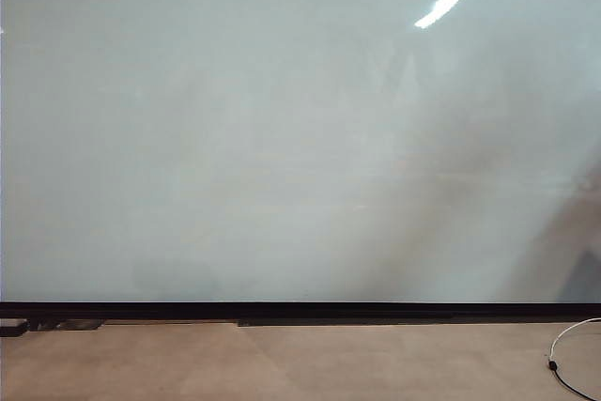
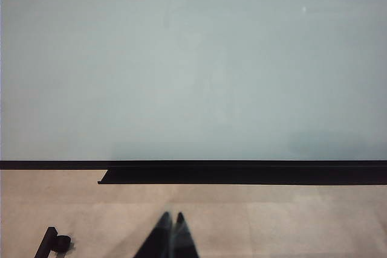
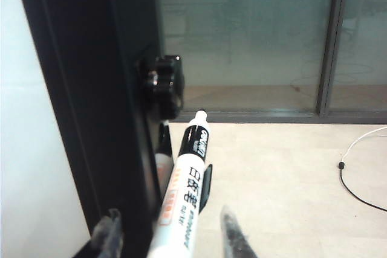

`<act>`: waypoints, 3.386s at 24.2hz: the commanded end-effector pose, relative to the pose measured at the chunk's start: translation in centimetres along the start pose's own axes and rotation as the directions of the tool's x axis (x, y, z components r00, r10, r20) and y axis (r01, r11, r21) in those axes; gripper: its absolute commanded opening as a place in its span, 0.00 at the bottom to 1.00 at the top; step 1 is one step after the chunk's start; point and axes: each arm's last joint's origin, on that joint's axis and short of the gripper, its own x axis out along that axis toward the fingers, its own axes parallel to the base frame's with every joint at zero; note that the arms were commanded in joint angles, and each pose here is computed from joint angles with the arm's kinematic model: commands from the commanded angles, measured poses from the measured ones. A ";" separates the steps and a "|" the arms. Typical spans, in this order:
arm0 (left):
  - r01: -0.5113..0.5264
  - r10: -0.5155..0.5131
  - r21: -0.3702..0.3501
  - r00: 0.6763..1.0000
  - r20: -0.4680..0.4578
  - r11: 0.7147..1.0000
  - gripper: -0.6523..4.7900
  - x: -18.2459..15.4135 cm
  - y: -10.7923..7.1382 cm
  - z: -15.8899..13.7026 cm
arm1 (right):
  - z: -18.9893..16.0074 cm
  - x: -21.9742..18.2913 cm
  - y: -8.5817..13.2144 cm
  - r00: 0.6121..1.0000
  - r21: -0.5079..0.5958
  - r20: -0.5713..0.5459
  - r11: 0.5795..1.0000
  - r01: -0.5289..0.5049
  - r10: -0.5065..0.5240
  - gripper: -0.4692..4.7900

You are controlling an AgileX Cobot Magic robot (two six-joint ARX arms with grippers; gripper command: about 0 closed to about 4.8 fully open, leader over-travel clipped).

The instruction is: Pick up the pen on the shelf to the right of the whiteboard and draw a triangle.

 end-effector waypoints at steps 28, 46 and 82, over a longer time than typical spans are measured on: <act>0.004 -0.004 0.000 1.000 0.015 1.000 0.11 0.0 0.0 0.2 | 0.3 0.0 0.0 1.000 -0.014 0.017 1.000 -0.006 0.006 0.36; 0.004 -0.004 0.000 1.000 0.015 1.000 0.11 0.0 0.0 0.2 | 0.3 0.0 0.0 1.000 -0.018 0.016 1.000 -0.015 0.016 0.30; 0.004 -0.004 0.000 1.000 0.015 1.000 0.11 0.0 0.0 0.2 | 2.6 -0.1 -0.3 0.993 -0.106 0.086 0.990 0.090 -0.081 0.09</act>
